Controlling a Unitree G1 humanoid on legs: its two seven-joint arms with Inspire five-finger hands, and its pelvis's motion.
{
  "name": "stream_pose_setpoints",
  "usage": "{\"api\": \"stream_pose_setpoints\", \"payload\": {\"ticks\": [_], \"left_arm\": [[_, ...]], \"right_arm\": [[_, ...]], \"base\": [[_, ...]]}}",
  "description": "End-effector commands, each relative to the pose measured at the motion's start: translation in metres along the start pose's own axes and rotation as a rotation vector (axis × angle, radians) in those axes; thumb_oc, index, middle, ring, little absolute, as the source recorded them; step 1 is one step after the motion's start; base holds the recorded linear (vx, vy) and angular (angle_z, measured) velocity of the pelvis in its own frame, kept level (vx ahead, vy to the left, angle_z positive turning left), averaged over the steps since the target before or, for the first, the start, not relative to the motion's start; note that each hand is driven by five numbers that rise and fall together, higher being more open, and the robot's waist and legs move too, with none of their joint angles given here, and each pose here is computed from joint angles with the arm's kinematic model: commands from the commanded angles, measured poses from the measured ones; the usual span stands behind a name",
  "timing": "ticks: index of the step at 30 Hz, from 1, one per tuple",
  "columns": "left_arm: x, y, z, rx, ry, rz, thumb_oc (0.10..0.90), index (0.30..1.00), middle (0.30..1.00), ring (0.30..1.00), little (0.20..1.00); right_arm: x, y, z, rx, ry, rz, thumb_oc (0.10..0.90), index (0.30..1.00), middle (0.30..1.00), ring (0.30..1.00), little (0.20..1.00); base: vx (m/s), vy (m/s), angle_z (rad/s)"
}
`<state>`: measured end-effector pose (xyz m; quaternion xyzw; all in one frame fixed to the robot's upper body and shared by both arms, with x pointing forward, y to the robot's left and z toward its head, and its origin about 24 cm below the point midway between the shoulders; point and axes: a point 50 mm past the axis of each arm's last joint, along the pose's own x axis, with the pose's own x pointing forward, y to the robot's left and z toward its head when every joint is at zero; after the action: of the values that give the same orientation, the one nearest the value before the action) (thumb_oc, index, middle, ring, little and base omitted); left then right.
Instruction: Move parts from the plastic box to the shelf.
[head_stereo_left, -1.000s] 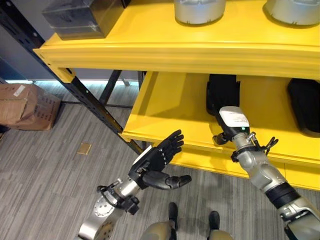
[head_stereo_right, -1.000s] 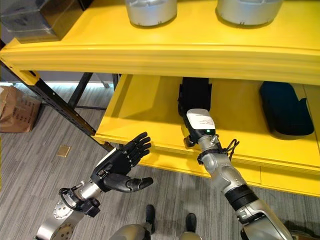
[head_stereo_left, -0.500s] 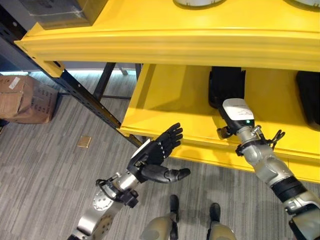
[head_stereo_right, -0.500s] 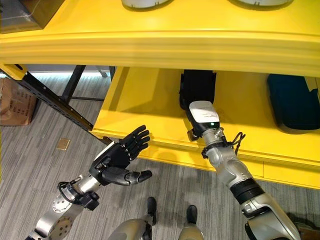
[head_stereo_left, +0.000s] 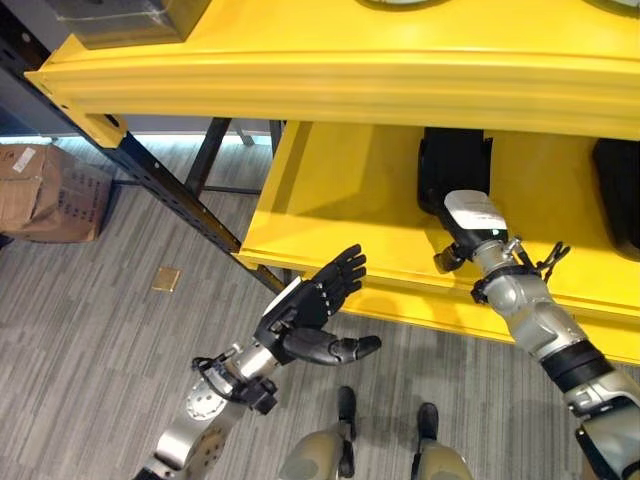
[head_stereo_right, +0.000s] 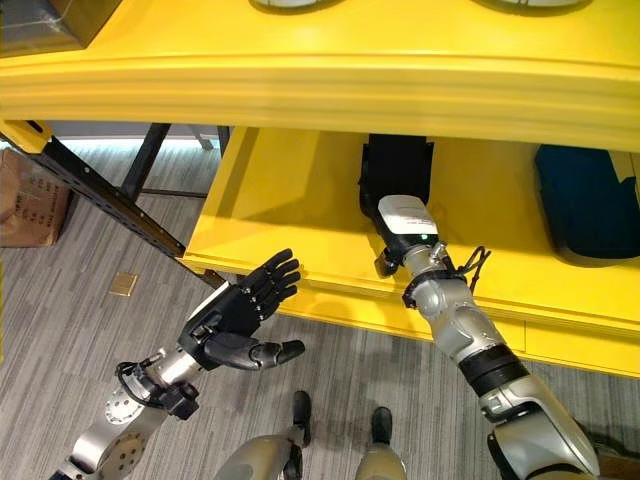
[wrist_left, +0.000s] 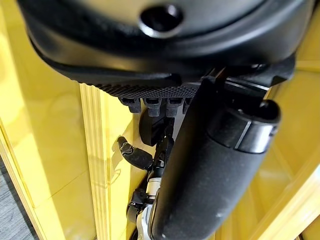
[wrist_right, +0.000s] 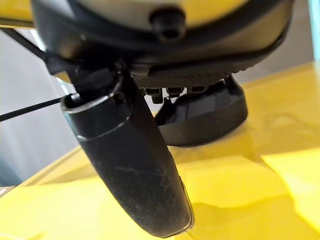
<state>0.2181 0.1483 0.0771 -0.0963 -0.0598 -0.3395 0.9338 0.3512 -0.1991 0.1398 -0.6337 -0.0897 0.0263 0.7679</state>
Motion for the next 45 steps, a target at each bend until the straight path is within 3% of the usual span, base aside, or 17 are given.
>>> {"api": "stream_pose_setpoints", "payload": {"ticks": [1, 11, 28, 45], "left_arm": [[0.009, -0.012, 0.034, 0.044, -0.191, -0.104, 0.9, 1.0, 1.0, 1.0, 1.0], [0.011, -0.012, 0.033, 0.058, -0.179, -0.112, 0.9, 1.0, 1.0, 1.0, 1.0], [0.008, -0.011, 0.033, 0.066, -0.172, -0.101, 0.9, 1.0, 1.0, 1.0, 1.0], [0.005, -0.009, 0.032, 0.071, -0.176, -0.08, 0.9, 1.0, 1.0, 1.0, 1.0]], "right_arm": [[0.017, -0.027, 0.013, 0.006, 0.003, -0.007, 0.9, 1.0, 1.0, 1.0, 1.0], [0.019, -0.014, 0.002, -0.021, 0.149, 0.077, 0.9, 1.0, 1.0, 1.0, 1.0], [0.012, -0.005, 0.004, -0.054, 0.187, 0.187, 0.9, 1.0, 1.0, 1.0, 1.0], [-0.005, 0.015, 0.01, 0.077, 0.205, 0.242, 0.9, 1.0, 1.0, 1.0, 1.0]], "base": [[0.0, 0.0, 0.0], [0.0, -0.014, 0.0], [0.0, 0.0, 0.0], [0.0, 0.0, 0.0]]}}
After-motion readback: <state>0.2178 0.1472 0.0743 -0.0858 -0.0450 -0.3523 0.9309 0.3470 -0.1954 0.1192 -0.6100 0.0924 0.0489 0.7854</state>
